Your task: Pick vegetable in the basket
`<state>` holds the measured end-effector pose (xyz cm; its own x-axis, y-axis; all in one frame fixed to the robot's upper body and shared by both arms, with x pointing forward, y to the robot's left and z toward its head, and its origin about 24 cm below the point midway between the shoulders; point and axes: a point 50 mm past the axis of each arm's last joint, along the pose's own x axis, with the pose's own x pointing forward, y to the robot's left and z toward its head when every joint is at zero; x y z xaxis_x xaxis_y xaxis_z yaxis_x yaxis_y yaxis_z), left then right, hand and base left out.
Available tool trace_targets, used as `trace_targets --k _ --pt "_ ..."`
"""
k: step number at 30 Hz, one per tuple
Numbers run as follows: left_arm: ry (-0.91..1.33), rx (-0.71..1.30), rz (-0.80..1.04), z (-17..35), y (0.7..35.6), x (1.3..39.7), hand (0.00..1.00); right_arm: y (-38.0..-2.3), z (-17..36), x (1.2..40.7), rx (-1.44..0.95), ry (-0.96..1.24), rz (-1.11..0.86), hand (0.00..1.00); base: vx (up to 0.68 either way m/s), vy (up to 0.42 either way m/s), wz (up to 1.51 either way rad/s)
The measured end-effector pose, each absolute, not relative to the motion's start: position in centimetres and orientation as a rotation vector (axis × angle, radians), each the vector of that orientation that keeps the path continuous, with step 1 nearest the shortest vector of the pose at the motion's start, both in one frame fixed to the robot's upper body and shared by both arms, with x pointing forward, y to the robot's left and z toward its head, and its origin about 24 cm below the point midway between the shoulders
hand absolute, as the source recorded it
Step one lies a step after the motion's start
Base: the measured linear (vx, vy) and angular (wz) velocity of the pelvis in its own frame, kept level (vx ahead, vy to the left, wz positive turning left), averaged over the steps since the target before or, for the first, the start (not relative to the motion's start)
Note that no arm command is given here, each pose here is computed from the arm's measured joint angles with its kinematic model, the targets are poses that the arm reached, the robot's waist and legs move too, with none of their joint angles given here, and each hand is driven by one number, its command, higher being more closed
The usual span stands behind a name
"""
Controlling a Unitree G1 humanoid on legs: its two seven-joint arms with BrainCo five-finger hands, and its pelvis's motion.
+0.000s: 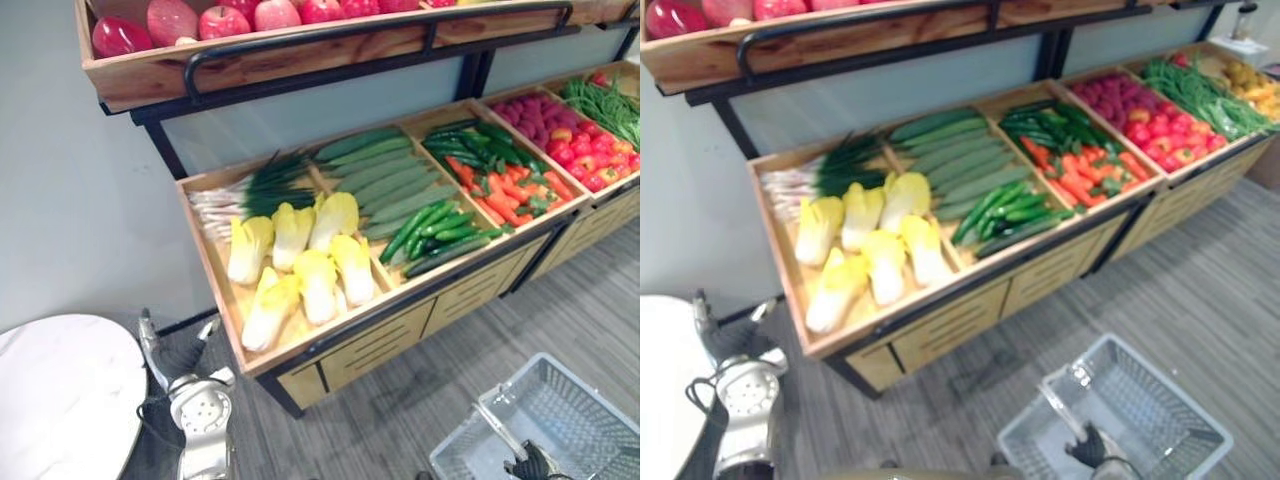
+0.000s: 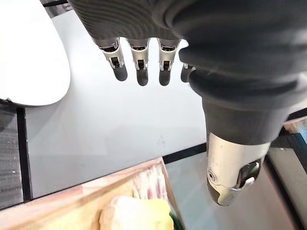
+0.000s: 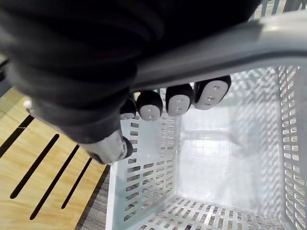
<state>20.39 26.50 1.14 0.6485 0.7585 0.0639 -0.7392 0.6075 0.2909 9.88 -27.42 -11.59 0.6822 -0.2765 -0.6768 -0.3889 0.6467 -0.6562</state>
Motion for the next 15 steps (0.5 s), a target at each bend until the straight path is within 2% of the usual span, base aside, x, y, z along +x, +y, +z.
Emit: trace_targets --k 6,15 --pt "0.173 0.473 0.802 -0.7 27.3 21.0 0.00 -26.9 -10.9 11.4 -0.916 0.775 0.104 1.00 -0.02 -0.005 -0.15" --pt "0.217 0.522 0.766 -1.2 27.5 21.5 0.00 -27.5 -10.6 11.4 -0.937 0.768 0.106 1.00 0.01 -0.002 -0.08"
